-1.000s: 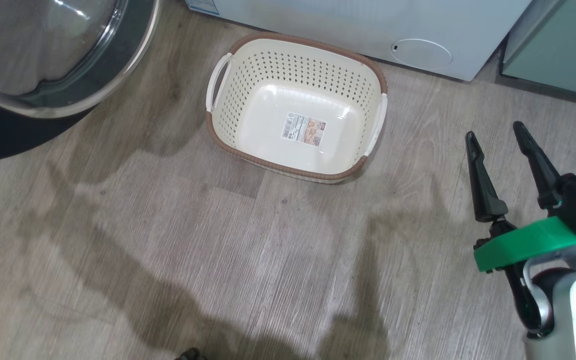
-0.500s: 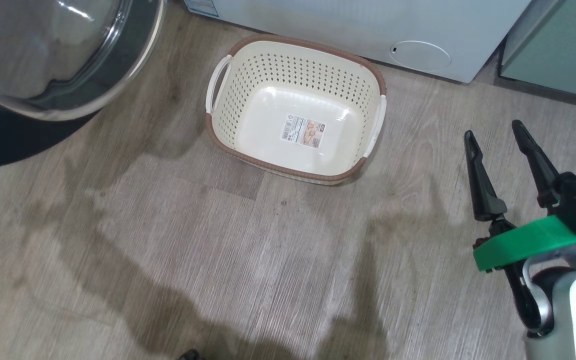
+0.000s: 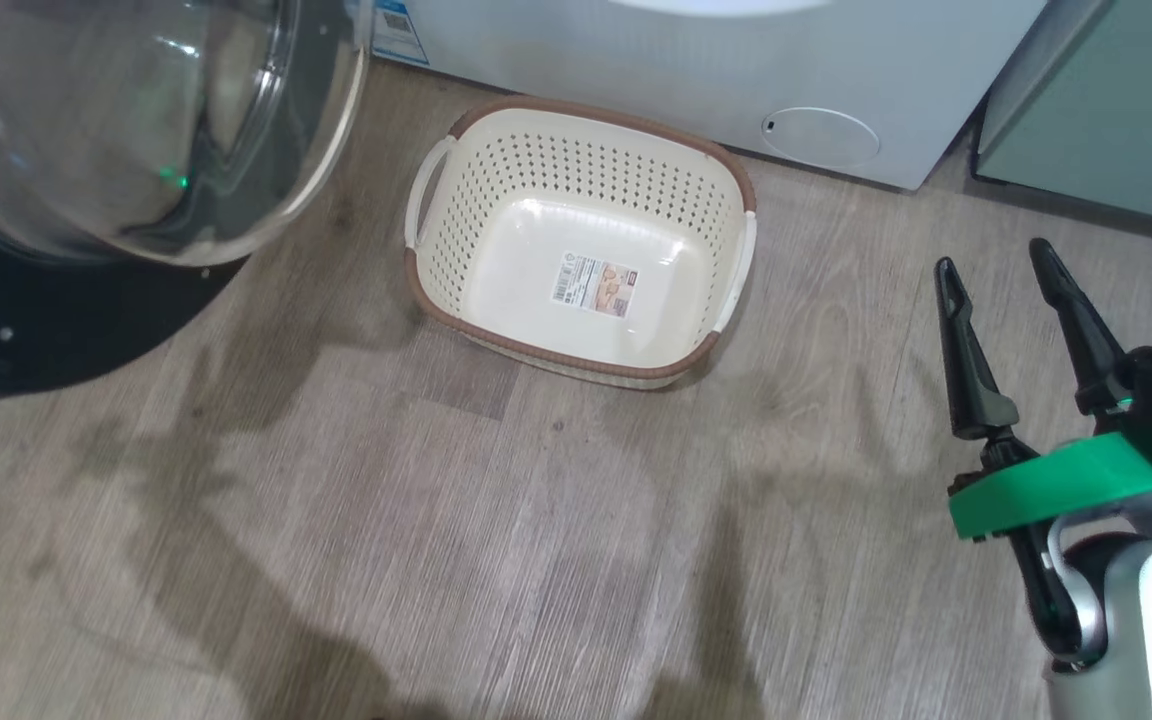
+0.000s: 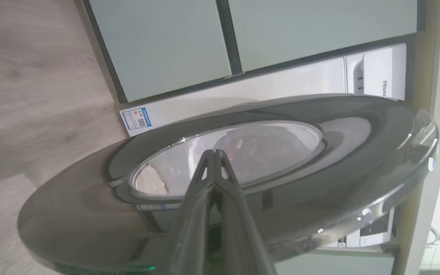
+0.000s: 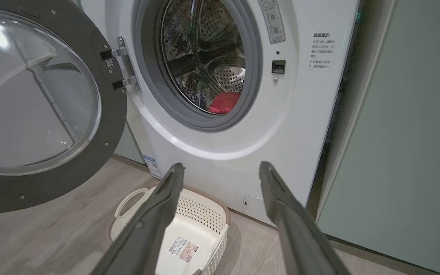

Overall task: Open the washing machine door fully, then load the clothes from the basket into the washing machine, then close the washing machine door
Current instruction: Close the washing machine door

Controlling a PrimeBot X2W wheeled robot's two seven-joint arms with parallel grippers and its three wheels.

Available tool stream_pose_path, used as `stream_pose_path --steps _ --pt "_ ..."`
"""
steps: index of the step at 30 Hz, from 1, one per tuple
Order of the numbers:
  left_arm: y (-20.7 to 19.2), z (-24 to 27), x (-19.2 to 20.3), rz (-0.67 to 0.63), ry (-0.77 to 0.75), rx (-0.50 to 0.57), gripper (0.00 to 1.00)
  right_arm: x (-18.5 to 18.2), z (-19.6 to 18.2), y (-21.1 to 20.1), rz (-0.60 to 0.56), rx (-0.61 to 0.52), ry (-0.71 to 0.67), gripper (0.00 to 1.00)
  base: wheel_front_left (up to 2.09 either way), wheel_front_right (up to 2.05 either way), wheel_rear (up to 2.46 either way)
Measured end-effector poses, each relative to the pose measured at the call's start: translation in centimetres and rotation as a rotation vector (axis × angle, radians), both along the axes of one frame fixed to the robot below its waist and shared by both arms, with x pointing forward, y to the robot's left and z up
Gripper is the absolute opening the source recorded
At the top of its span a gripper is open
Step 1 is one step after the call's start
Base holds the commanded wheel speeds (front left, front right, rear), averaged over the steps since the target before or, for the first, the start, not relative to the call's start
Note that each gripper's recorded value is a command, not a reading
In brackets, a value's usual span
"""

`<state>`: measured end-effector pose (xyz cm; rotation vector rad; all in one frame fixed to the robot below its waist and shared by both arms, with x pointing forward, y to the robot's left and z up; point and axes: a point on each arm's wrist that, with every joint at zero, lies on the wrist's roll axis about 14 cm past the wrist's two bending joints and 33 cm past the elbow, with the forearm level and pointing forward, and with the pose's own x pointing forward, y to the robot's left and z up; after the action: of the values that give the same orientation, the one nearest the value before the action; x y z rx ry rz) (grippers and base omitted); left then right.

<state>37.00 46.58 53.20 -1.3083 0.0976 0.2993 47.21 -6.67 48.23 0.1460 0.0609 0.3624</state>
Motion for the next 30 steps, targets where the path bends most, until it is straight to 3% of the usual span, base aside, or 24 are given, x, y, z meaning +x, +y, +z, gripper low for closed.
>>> stream_pose_path --steps 17,30 --pt "-8.6 0.5 0.1 -0.357 -0.071 -0.019 0.0 -1.0 0.7 -2.5 -0.075 0.065 -0.031 1.0 0.0 0.0 0.0" --pt "-19.3 2.2 2.2 -0.735 -0.166 -0.03 0.0 -2.8 0.8 -6.8 -0.195 0.094 -0.045 1.0 0.0 0.0 0.0"
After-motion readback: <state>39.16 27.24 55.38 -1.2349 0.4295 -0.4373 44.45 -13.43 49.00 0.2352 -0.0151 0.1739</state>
